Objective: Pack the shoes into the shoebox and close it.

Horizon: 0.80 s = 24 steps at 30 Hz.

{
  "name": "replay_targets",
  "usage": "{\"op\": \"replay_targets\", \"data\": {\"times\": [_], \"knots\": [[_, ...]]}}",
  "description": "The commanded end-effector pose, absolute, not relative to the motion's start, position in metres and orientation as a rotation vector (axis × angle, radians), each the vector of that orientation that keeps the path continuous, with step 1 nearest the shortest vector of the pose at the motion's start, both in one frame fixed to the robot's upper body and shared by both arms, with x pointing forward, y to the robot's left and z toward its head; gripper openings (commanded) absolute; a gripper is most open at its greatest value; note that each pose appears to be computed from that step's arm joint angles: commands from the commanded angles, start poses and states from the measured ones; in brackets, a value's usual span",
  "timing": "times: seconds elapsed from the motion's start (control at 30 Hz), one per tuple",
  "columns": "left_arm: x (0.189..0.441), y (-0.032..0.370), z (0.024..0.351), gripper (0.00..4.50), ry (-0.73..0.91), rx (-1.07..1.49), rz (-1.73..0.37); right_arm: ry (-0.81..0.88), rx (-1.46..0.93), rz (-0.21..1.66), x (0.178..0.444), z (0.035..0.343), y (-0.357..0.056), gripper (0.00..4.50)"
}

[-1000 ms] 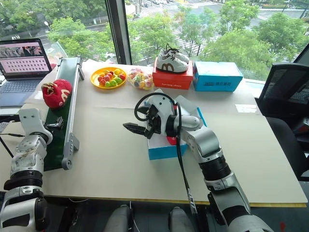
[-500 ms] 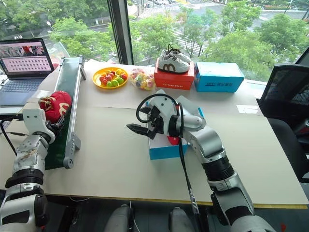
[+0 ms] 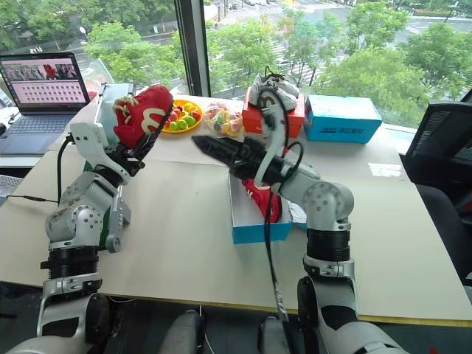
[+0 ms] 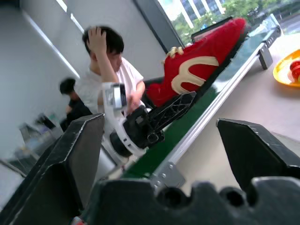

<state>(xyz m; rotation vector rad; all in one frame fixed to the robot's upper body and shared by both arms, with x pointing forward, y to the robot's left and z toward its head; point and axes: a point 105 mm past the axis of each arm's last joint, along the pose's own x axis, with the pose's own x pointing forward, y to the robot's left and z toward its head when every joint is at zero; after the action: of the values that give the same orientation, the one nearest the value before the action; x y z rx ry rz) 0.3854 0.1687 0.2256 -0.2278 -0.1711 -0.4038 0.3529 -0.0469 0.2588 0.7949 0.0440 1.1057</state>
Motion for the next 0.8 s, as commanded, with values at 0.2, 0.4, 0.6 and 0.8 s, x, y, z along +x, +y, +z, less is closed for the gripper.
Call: {"op": "replay_targets", "data": {"times": [0.2, 0.4, 0.6, 0.8], "knots": [[0.340, 0.080, 0.275, 2.32, -0.243, -0.337, -0.704, -0.013, 0.982, 0.940, 0.373, 0.270, -0.100, 4.50], [0.335, 0.074, 0.270, 2.32, -0.208, -0.347, -0.706, 0.001, 0.936, 0.927, 0.370, 0.267, -0.102, 4.50], [0.342, 0.105, 0.256, 2.32, -0.161, -0.238, -0.561, 0.051, 0.885, 0.953, 0.365, 0.258, -0.087, 4.50], [0.325, 0.239, 0.214, 2.32, -0.005, 0.123, -0.040, 0.078, 0.897, 0.978, 0.366, 0.252, -0.080, 4.50]]}}
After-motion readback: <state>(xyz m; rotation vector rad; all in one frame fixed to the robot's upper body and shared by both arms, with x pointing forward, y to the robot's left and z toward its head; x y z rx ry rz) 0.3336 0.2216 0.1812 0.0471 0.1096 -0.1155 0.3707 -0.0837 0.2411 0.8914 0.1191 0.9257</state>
